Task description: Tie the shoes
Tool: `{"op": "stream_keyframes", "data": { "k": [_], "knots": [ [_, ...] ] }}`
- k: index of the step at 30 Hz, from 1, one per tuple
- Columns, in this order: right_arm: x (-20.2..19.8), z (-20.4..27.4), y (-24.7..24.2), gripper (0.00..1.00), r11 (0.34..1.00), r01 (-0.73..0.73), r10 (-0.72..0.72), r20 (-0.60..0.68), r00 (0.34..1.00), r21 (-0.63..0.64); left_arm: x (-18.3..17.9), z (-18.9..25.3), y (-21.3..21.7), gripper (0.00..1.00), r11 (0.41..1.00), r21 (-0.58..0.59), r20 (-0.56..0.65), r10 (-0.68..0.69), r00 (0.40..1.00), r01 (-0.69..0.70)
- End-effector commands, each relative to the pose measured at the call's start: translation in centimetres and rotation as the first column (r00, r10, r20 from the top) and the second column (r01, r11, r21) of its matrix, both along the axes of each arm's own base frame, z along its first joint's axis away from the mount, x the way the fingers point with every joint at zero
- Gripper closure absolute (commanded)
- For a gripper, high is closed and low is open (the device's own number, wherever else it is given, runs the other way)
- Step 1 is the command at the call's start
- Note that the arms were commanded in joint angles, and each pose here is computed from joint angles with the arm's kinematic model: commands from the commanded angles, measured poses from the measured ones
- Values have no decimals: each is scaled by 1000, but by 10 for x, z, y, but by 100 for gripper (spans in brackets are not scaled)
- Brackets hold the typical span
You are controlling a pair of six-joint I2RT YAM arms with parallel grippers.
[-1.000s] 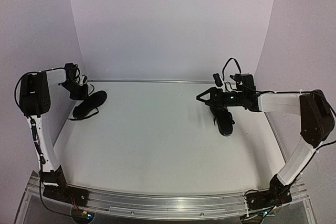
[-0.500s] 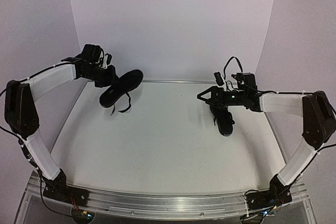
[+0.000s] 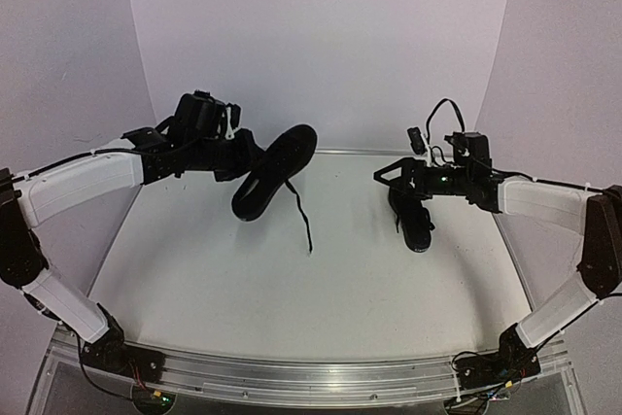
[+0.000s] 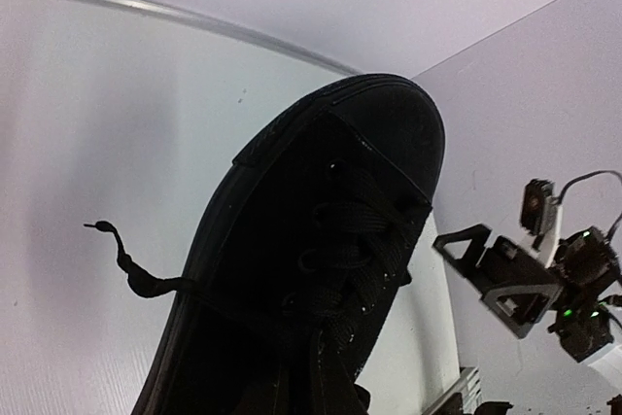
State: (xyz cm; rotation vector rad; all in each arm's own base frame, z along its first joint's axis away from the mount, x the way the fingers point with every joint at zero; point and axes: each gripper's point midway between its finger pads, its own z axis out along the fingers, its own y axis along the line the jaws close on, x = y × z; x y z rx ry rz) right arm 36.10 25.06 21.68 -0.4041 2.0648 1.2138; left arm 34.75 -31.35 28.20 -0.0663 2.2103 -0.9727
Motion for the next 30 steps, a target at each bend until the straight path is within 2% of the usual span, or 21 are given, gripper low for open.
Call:
{"op": "stream_keyframes", "data": {
  "k": [1,6,12,17,30],
  "knots": [
    [-7,7,-3,2,1000,2,-1,44,999,-16,-9,43,30,100,985,-98,105,151,983,-141],
    [-19,-2,-3,2,999,-38,40,54,998,-32,-41,0,25,100,995,-25,44,99,994,-98],
    [-37,-21,-2,6,995,-38,46,83,996,-90,-56,-22,23,100,993,-58,-5,105,994,-106],
    [-63,-48,45,8,976,-107,133,130,983,-188,-50,-25,26,100,989,-44,-8,141,990,-141],
    [-82,-103,153,13,908,-196,320,310,895,-370,-48,-14,33,100,985,-33,10,171,985,-170]
  ]
}}
